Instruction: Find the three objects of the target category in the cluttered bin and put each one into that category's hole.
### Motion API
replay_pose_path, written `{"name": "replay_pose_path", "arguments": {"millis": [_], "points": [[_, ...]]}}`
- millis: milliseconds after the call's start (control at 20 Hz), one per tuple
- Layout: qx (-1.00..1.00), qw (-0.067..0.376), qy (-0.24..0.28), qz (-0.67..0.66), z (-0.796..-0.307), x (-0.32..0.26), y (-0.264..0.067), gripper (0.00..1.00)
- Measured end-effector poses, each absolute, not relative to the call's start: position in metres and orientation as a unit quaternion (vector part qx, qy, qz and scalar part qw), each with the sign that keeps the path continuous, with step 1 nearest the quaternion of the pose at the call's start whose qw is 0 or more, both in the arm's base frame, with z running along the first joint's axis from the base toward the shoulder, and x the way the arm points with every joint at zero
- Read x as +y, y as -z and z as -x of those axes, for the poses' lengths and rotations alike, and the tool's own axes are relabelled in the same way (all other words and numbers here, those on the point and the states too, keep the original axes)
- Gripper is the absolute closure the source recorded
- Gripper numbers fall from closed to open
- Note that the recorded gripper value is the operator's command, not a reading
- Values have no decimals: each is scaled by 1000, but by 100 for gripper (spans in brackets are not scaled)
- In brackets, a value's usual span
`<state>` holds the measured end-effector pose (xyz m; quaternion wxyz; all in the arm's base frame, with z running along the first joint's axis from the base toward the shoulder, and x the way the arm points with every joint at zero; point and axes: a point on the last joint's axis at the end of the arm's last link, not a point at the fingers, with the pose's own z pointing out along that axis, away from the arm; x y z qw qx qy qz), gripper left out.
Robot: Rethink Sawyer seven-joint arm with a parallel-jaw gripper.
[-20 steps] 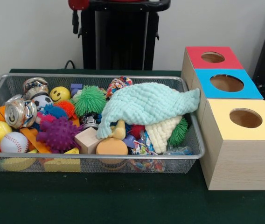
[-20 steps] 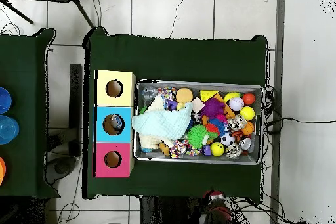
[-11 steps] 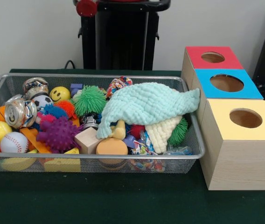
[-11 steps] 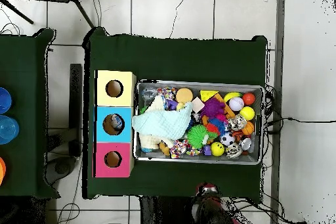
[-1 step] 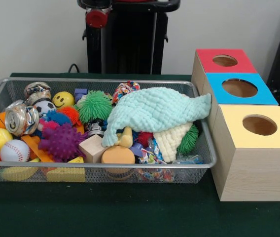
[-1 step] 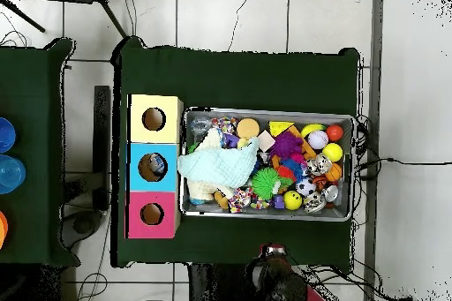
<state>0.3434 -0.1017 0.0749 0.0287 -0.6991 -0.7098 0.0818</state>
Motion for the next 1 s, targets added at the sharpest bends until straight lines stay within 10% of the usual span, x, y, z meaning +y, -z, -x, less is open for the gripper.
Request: {"name": "replay_pose_path", "arguments": {"millis": [1000], "points": [[-709,17,-92,699,-305,-146,-59,0]]}}
